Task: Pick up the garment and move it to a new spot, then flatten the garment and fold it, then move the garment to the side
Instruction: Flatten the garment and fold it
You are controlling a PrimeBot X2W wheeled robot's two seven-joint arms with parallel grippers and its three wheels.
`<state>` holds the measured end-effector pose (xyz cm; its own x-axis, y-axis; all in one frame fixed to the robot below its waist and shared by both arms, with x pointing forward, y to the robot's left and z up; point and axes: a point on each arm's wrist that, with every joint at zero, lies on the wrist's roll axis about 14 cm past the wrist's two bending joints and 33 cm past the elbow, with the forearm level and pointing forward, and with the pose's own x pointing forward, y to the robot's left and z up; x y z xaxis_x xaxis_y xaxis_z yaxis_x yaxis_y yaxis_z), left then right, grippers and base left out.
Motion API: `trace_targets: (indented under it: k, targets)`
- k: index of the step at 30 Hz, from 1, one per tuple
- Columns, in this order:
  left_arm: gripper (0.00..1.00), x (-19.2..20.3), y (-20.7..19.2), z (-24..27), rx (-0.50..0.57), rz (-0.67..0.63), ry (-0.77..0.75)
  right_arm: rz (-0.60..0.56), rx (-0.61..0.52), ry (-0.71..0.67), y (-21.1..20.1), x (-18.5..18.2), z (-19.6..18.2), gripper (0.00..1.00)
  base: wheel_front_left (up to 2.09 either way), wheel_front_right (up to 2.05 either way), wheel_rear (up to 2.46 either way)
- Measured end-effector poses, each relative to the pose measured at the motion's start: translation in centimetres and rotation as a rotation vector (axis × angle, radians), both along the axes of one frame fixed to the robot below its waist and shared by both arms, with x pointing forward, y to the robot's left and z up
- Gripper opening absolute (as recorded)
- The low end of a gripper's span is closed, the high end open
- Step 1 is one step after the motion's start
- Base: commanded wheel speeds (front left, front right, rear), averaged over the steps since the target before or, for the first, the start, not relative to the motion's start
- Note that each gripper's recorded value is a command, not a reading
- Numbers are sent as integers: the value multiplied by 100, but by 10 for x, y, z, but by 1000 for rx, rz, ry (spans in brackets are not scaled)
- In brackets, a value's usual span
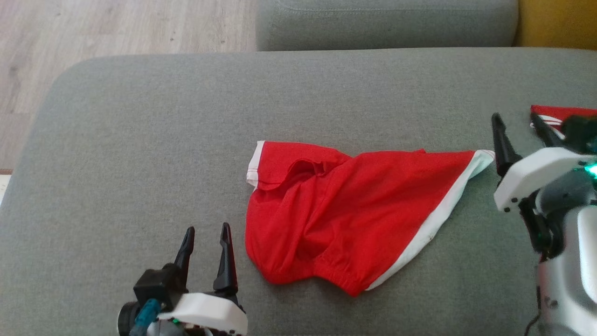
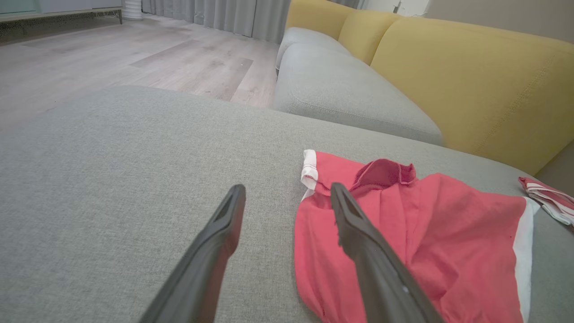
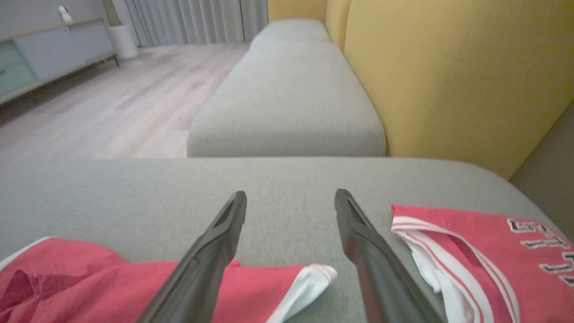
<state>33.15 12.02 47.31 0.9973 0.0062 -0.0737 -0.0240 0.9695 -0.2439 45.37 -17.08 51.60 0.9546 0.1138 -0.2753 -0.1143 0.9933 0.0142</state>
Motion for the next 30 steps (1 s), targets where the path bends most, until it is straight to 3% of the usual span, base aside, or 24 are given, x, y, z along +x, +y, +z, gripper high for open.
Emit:
trace_targets:
  k: [9, 12, 16, 21, 30]
  targets:
    - [100, -6, 3, 2, 1, 11, -8, -3, 1, -343, 5, -31, 50, 100, 0, 0, 0]
    - [100, -6, 4, 3, 8, 11, -12, -17, -13, -387, -1, -42, 49, 100, 0, 0, 0]
    - [100, -8, 4, 5, 7, 8, -21, -39, -63, -381, -11, -68, 23, 100, 0, 0, 0]
    - [100, -19, 8, -3, 23, 16, 2, -61, -50, -303, -20, -100, -17, 100, 0, 0, 0]
    - [100, -22, 6, -7, 32, -5, 11, -54, 9, -196, -11, -120, -57, 100, 0, 0, 0]
